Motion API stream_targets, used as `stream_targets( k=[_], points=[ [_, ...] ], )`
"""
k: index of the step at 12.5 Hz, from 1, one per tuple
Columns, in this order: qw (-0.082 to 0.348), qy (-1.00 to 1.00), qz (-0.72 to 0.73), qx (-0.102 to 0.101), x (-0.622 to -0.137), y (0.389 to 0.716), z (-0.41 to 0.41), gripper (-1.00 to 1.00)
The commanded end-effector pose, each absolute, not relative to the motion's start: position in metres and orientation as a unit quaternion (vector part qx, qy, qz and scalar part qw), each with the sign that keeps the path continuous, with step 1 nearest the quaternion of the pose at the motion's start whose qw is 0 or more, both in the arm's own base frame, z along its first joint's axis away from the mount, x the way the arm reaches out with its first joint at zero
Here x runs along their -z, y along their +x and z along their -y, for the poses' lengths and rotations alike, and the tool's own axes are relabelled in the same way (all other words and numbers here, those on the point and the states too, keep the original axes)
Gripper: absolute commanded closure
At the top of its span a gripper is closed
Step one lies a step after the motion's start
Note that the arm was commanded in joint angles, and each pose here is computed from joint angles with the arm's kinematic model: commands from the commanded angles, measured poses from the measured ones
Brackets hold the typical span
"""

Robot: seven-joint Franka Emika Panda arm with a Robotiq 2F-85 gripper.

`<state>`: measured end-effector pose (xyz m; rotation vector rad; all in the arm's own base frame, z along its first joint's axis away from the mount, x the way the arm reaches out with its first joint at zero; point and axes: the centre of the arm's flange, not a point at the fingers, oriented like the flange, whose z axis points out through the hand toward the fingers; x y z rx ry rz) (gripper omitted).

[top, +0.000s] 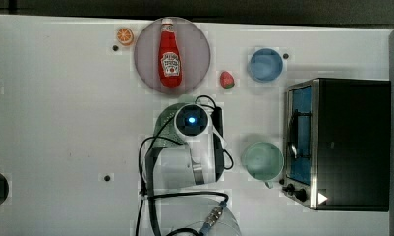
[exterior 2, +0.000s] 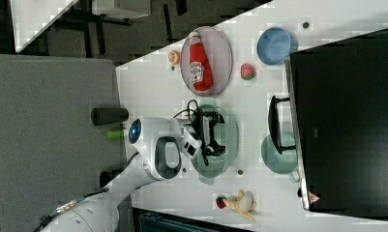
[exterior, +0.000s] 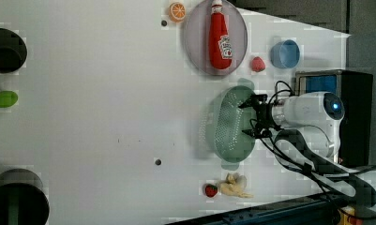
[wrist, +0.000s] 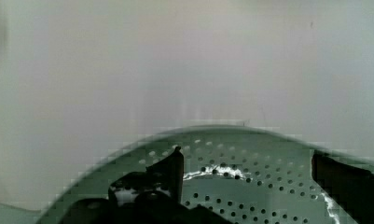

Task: Drag strainer left to right.

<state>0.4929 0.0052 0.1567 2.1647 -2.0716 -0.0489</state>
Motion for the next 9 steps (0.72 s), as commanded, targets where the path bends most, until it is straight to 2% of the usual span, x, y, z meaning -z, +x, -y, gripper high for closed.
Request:
stream_targets(
  k=[1,9],
  points=[
    [0.068,0.729,0.682,0.005,-0.167,0.503,0.032,-1.00],
    [0.078,0.715,0.694,-0.006,-0.170,0.499,0.087,-1.00]
  ],
)
